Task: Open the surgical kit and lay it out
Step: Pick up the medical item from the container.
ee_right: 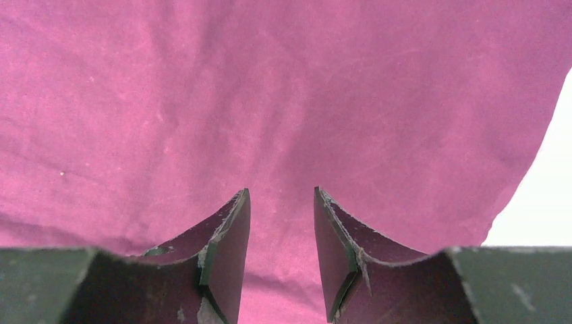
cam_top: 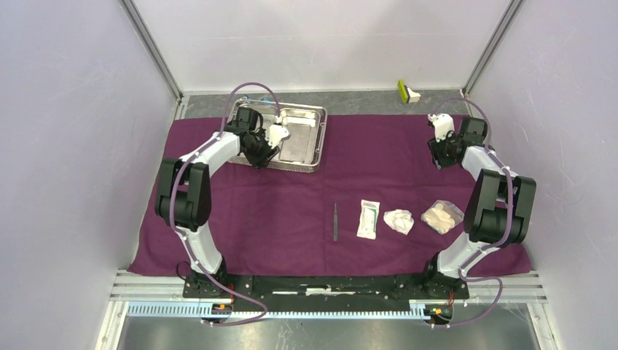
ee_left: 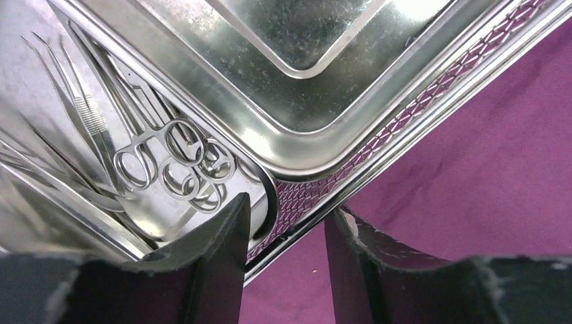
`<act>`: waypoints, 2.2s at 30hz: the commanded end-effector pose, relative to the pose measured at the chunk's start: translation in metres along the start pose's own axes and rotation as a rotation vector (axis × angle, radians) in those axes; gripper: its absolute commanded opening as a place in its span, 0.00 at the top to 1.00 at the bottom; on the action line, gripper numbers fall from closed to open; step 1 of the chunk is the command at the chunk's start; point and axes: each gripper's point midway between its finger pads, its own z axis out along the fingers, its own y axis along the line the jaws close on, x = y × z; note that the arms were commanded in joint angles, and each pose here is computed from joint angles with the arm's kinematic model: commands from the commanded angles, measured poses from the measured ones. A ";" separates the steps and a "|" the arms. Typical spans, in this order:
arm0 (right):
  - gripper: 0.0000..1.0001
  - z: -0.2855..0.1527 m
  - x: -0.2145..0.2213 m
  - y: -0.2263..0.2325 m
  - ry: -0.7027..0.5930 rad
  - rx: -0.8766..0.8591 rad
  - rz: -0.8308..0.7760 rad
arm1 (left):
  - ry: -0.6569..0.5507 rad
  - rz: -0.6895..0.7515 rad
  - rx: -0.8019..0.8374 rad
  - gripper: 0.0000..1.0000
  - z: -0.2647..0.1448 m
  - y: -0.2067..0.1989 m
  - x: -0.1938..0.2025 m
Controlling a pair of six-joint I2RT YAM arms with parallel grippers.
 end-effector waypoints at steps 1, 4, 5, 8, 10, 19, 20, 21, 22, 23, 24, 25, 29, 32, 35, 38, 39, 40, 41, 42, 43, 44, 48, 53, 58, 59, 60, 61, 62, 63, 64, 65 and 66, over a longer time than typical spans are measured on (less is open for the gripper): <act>0.54 -0.017 -0.029 -0.008 -0.082 0.015 -0.001 | -0.040 -0.091 0.012 0.56 0.001 0.000 -0.021; 0.54 -0.018 -0.031 -0.008 -0.087 0.017 0.002 | -0.050 -0.186 0.012 0.65 0.001 -0.003 -0.025; 0.54 -0.018 -0.032 -0.008 -0.090 0.015 0.002 | -0.056 -0.223 0.010 0.67 0.001 -0.004 -0.027; 0.54 -0.017 -0.033 -0.007 -0.094 0.009 0.009 | -0.056 -0.279 0.011 0.72 0.001 -0.007 -0.029; 0.54 -0.017 -0.032 -0.007 -0.093 0.008 0.010 | -0.049 -0.279 0.003 0.71 0.000 -0.008 -0.028; 0.54 -0.012 -0.029 -0.004 -0.085 -0.005 0.023 | 0.025 -0.042 0.122 0.69 0.002 -0.024 -0.008; 0.54 -0.012 -0.030 -0.005 -0.086 -0.006 0.026 | 0.037 0.006 0.145 0.71 0.000 -0.025 -0.006; 0.54 -0.011 -0.030 -0.004 -0.085 -0.009 0.029 | 0.047 0.056 0.163 0.73 0.000 -0.026 -0.003; 0.54 -0.012 -0.030 -0.004 -0.086 -0.009 0.029 | 0.062 0.096 0.180 0.75 -0.002 -0.028 0.001; 0.54 -0.012 -0.031 -0.004 -0.087 -0.009 0.028 | 0.072 0.139 0.193 0.75 -0.003 -0.028 0.003; 0.54 -0.013 -0.031 -0.003 -0.088 -0.009 0.030 | 0.088 0.166 0.201 0.76 -0.005 -0.028 0.006; 0.54 -0.013 -0.031 -0.004 -0.086 -0.007 0.029 | 0.102 0.197 0.215 0.77 -0.006 -0.029 0.009; 0.54 -0.014 -0.030 -0.002 -0.086 -0.009 0.039 | 0.149 0.246 0.238 0.78 -0.005 -0.028 0.017; 0.54 -0.014 -0.029 -0.001 -0.085 -0.013 0.045 | 0.176 0.279 0.248 0.79 -0.005 -0.026 0.022; 0.54 -0.013 -0.028 -0.001 -0.083 -0.014 0.052 | 0.191 0.344 0.250 0.81 -0.005 -0.023 0.027; 0.54 -0.013 -0.028 0.000 -0.083 -0.017 0.059 | 0.196 0.409 0.250 0.85 -0.006 -0.021 0.029; 0.54 -0.013 -0.028 0.001 -0.082 -0.017 0.060 | 0.198 0.430 0.249 0.86 -0.006 -0.020 0.030; 0.54 -0.013 -0.028 0.001 -0.081 -0.018 0.061 | 0.205 0.451 0.246 0.87 -0.006 -0.018 0.031; 0.54 -0.013 -0.027 0.002 -0.079 -0.019 0.061 | 0.212 0.460 0.243 0.87 -0.006 -0.016 0.031; 0.54 -0.013 -0.027 0.002 -0.078 -0.019 0.062 | 0.214 0.474 0.244 0.87 -0.006 -0.015 0.032; 0.54 -0.013 -0.026 0.002 -0.076 -0.019 0.063 | 0.214 0.491 0.247 0.87 -0.007 -0.015 0.032; 0.54 -0.013 -0.025 0.003 -0.075 -0.019 0.065 | 0.213 0.509 0.251 0.87 -0.007 -0.016 0.033; 0.54 -0.013 -0.022 0.005 -0.073 -0.021 0.073 | 0.215 0.540 0.248 0.87 -0.006 -0.014 0.033; 0.54 -0.016 -0.023 0.008 -0.090 -0.020 0.079 | 0.235 0.530 0.209 0.82 -0.007 -0.006 0.035; 0.54 -0.021 -0.032 0.014 -0.125 -0.033 0.079 | 0.188 0.418 0.141 0.54 -0.019 0.008 0.027; 0.54 -0.021 -0.034 0.016 -0.129 -0.038 0.079 | 0.166 0.385 0.128 0.47 -0.022 0.010 0.023; 0.54 -0.021 -0.036 0.017 -0.134 -0.042 0.077 | 0.142 0.349 0.099 0.43 -0.026 0.016 0.019; 0.54 -0.022 -0.039 0.018 -0.141 -0.046 0.075 | 0.114 0.312 0.080 0.39 -0.030 0.019 0.014; 0.54 -0.023 -0.042 0.019 -0.147 -0.048 0.074 | 0.089 0.279 0.065 0.38 -0.036 0.023 0.011; 0.54 -0.023 -0.044 0.021 -0.153 -0.054 0.072 | 0.065 0.239 0.049 0.36 -0.040 0.027 0.007; 0.54 -0.024 -0.047 0.023 -0.160 -0.059 0.070 | 0.039 0.202 0.033 0.35 -0.047 0.031 0.003; 0.54 -0.024 -0.049 0.024 -0.164 -0.062 0.067 | 0.014 0.149 0.013 0.34 -0.053 0.035 -0.001; 0.54 -0.026 -0.052 0.027 -0.173 -0.068 0.065 | -0.006 0.082 -0.014 0.31 -0.057 0.041 -0.003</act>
